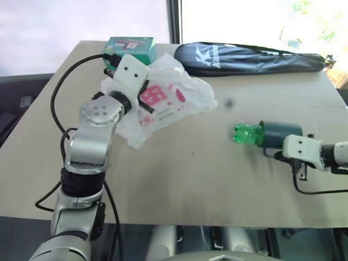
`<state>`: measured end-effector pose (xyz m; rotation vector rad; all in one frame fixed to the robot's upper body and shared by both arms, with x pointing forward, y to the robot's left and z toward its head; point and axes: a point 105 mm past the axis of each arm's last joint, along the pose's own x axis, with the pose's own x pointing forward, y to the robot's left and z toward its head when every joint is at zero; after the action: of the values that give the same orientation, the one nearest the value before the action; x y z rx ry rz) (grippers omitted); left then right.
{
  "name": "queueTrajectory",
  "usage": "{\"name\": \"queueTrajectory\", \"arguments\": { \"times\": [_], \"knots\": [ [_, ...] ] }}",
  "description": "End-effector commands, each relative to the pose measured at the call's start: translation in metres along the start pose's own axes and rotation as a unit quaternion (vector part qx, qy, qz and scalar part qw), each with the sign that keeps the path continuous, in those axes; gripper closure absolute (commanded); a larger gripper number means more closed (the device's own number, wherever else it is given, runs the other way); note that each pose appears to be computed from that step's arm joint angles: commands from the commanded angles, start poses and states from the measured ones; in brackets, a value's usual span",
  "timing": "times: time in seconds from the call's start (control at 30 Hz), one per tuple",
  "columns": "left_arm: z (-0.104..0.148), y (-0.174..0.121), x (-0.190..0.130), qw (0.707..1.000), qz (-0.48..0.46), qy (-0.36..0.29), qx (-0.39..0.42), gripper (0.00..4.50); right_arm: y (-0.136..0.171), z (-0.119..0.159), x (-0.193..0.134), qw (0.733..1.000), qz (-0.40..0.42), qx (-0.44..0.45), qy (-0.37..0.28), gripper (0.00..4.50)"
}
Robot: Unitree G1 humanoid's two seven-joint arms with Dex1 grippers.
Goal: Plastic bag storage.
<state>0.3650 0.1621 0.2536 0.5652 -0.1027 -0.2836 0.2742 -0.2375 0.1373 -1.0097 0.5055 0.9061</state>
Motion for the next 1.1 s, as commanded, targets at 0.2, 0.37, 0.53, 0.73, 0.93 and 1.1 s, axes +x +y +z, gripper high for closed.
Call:
{"name": "queueTrajectory", "arguments": {
  "times": [0.2,0.37,0.53,0.73,0.93,1.1],
  "knots": [
    [0.016,-0.002,0.005,0.999,-0.005,-0.036,0.008,4.50,-0.020,-0.017,-0.054,0.991,-0.080,-0.026,0.109,4.44],
    [0.016,-0.004,0.008,0.999,-0.010,-0.041,0.005,4.50,-0.020,-0.015,-0.073,0.989,-0.103,-0.003,0.107,4.44],
    [0.017,-0.003,0.009,0.999,-0.013,-0.044,-0.001,4.50,-0.027,-0.010,-0.110,0.977,-0.188,0.048,0.085,4.44],
    [0.026,-0.005,0.010,0.996,-0.042,-0.055,-0.056,4.50,-0.020,0.051,-0.096,0.977,-0.184,0.063,-0.092,4.44],
    [0.043,-0.002,0.010,0.987,-0.077,-0.074,-0.118,4.50,0.015,0.153,-0.009,0.946,-0.012,0.080,-0.314,4.44],
    [0.054,-0.012,-0.001,0.979,-0.131,-0.087,-0.129,4.50,0.010,0.198,0.062,0.936,0.021,0.099,-0.336,4.44]
  ]
}}
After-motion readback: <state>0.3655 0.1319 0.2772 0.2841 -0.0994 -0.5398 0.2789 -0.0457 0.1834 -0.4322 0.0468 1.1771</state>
